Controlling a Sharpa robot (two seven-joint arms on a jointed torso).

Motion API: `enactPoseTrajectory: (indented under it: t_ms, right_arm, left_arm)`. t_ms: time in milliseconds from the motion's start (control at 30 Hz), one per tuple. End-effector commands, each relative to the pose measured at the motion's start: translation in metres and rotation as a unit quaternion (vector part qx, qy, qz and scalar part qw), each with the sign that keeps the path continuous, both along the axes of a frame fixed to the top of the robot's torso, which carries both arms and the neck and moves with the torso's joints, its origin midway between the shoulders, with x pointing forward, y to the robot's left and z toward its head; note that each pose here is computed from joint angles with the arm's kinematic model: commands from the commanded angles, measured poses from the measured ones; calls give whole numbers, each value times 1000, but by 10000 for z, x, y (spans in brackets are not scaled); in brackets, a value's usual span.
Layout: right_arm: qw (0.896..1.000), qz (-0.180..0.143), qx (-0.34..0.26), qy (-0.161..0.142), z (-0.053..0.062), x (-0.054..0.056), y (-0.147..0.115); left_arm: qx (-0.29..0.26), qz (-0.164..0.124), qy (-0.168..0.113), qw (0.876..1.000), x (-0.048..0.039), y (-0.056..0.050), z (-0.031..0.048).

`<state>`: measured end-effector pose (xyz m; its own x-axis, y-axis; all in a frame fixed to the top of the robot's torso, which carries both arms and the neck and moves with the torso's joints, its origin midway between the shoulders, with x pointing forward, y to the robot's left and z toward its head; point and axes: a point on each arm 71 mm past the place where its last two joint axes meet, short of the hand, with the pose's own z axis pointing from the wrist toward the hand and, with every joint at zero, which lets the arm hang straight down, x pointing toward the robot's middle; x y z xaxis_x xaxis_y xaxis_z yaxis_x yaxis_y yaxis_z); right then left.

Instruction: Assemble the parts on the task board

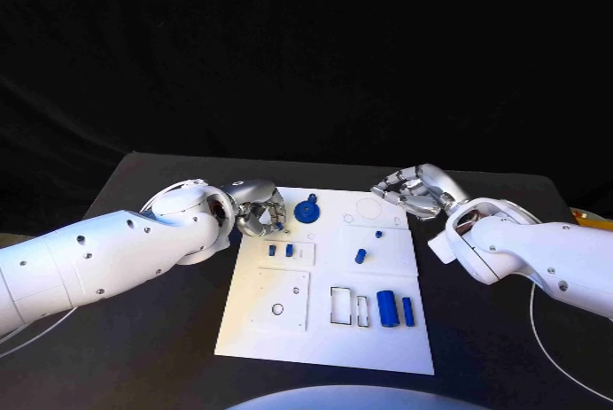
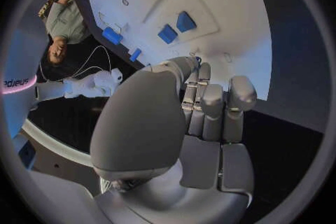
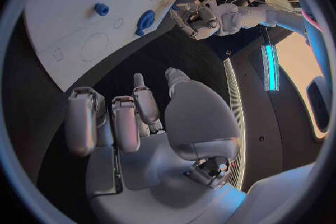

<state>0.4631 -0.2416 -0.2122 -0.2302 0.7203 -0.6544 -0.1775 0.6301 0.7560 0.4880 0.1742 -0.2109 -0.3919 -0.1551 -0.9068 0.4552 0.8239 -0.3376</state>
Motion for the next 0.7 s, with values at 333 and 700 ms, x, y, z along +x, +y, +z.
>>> enactPoseTrajectory:
  t_ms: [333,700]
  right_arm:
    - [1000,5,-1,-2,-3,-7,15]
    - [1000,6,-1,-2,-3,-8,18]
  left_arm:
    - [2,-7,14,1000,25,-73,-42]
    - [0,-12,15,1000,22,-127,-61]
